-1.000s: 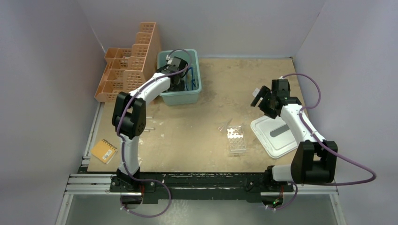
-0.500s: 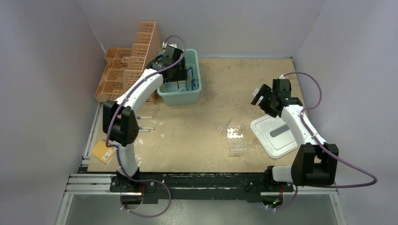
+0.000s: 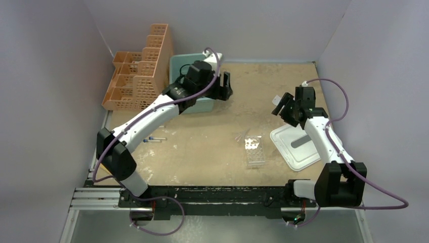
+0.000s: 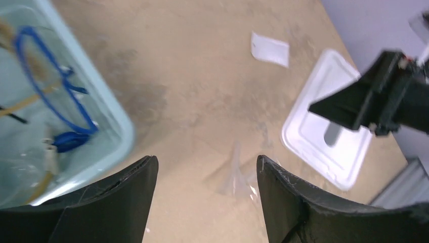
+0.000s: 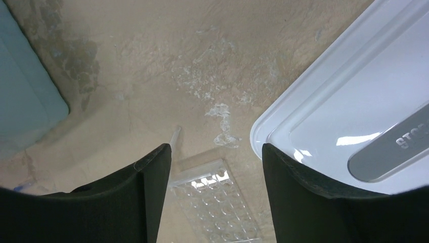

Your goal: Organize the chemistry lab equipment

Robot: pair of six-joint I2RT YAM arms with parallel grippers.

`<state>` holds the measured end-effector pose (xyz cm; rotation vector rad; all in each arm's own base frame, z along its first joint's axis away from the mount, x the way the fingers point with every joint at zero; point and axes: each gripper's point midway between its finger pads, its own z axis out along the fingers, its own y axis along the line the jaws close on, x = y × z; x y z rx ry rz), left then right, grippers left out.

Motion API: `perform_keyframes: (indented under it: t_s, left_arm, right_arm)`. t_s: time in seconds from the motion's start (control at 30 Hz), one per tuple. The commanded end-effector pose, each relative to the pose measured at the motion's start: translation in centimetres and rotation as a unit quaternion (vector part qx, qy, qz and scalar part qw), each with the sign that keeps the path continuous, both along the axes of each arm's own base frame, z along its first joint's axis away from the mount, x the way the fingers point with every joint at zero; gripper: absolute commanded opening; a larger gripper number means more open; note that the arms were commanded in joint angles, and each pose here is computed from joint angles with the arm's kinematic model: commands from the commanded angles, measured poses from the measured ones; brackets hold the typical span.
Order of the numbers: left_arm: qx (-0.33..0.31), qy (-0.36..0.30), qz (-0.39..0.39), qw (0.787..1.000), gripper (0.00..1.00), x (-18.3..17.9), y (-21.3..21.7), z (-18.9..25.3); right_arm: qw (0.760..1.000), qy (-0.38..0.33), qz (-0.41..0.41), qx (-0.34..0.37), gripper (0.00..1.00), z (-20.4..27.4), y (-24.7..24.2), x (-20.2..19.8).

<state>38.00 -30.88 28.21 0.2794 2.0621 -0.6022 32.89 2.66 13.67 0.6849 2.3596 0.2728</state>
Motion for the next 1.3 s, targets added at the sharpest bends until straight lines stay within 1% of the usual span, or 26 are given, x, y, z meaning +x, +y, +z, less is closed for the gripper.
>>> perform_keyframes:
  t_s: [0.0,0.07,0.17,0.3,0.5,0.57,0.67,0.77,0.83,0.97,1.27]
  left_arm:
    - [-0.027,0.010,-0.088,0.996,0.67,-1.8,-4.4,-2.0]
    - [-0.021,0.031,-0.116,0.993,0.64,-3.0,-6.0,-3.9]
    - [-0.004,0.070,-0.143,0.987,0.63,-4.2,-7.8,-7.2]
    - [0.023,0.109,-0.164,0.980,0.61,-4.8,-9.8,-11.1]
    - [0.064,0.116,-0.179,0.975,0.55,-4.3,-12.0,-15.8]
    - [0.081,0.120,-0.173,0.974,0.50,-3.7,-12.2,-17.0]
    - [0.087,0.126,-0.180,0.972,0.47,-3.4,-12.9,-18.0]
    - [0.072,0.138,-0.206,0.966,0.47,-3.9,-14.0,-19.1]
    - [0.076,0.153,-0.213,0.962,0.47,-4.1,-14.4,-20.0]
    - [0.104,0.167,-0.208,0.958,0.47,-4.1,-13.8,-22.0]
    - [0.170,0.165,-0.212,0.948,0.43,-5.4,-13.1,-24.3]
  right_arm:
    - [1.000,0.003,0.000,0.013,0.67,-0.2,0.3,-0.8]
    - [1.000,0.004,0.000,0.014,0.67,-0.5,0.4,-1.0]
    - [1.000,0.007,0.001,0.017,0.66,-0.9,0.5,-1.2]
    - [1.000,0.009,0.001,0.020,0.66,-1.2,0.6,-1.3]
    - [1.000,0.017,0.002,0.018,0.66,-1.6,0.5,-1.9]
    - [1.000,0.020,0.000,0.015,0.66,-1.8,0.4,-2.3]
    - [1.000,0.021,-0.002,0.012,0.66,-2.1,0.3,-2.7]
    - [1.000,0.023,-0.006,0.010,0.66,-2.4,0.2,-2.9]
    - [1.000,0.026,-0.006,0.010,0.66,-2.5,0.2,-2.9]
    - [1.000,0.029,-0.007,0.007,0.66,-2.7,0.0,-3.0]
    - [0.999,0.035,-0.006,0.004,0.66,-3.1,-0.1,-3.0]
